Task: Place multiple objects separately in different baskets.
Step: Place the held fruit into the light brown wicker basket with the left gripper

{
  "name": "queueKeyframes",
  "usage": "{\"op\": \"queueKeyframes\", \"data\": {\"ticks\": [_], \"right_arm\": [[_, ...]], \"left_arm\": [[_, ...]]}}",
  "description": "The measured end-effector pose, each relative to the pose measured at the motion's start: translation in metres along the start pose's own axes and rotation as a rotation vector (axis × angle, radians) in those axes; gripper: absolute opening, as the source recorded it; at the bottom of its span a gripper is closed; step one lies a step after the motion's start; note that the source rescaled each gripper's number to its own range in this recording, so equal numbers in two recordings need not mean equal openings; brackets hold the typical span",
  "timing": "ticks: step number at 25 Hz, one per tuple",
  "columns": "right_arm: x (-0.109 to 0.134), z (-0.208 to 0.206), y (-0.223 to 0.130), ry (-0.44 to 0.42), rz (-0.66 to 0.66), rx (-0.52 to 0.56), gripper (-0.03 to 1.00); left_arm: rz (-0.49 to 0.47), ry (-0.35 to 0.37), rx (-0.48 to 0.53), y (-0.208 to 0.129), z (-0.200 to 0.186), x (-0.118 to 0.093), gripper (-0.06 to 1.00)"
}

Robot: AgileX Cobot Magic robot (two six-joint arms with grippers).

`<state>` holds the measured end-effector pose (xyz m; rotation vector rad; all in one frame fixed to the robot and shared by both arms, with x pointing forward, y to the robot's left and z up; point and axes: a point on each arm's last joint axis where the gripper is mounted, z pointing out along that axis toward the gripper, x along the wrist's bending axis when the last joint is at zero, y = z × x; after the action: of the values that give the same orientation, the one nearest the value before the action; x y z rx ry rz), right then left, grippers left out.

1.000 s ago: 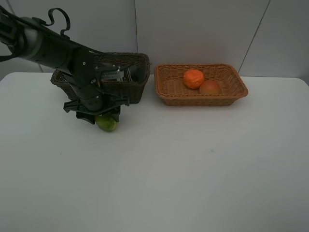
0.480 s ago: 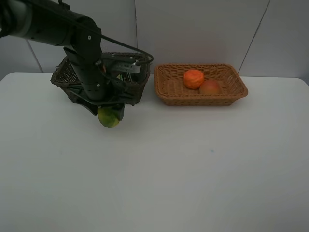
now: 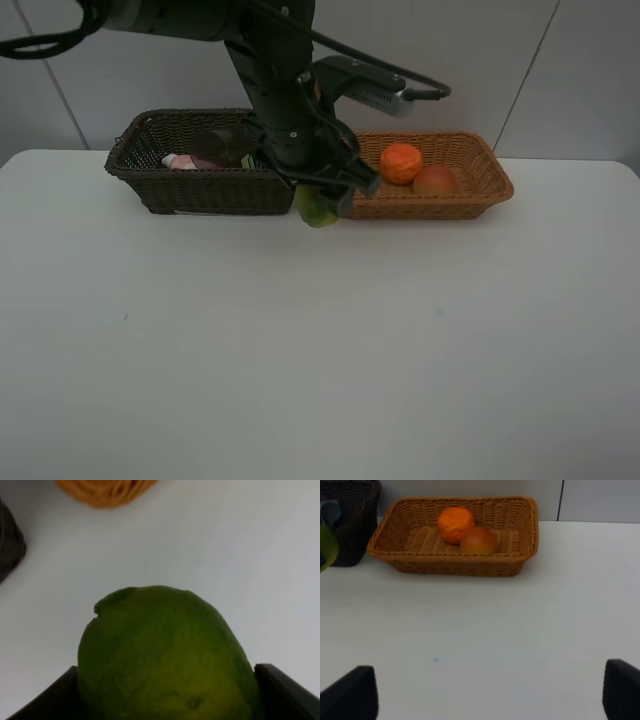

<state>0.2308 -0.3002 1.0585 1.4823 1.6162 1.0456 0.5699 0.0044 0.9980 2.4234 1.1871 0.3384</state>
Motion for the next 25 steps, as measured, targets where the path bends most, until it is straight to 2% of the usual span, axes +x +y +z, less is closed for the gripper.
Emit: {"op": "queueKeyframes", "data": {"ticks": [4, 8, 11, 20, 25], "right_arm": [[0.0, 0.0, 0.0, 0.0, 0.0, 0.0, 0.97], [0.0, 0.0, 0.0, 0.0, 0.0, 0.0, 0.97], [0.0, 0.0, 0.0, 0.0, 0.0, 0.0, 0.97], [0.0, 0.0, 0.0, 0.0, 0.0, 0.0, 0.97], [0.0, 0.0, 0.0, 0.0, 0.0, 0.0, 0.97]], "left_arm": [[0.002, 0.002, -0.079, 0.034, 0.015, -0.003, 0.8], [0.042, 0.052, -0.182, 0.065, 0.03, -0.002, 0.8], [0.069, 0.084, -0.228, 0.075, 0.047, -0.001, 0.8], [0.101, 0.057, -0.29, 0.068, 0.105, -0.008, 0.8], [0.102, 0.055, -0.28, 0.064, 0.116, -0.008, 0.8]]}}
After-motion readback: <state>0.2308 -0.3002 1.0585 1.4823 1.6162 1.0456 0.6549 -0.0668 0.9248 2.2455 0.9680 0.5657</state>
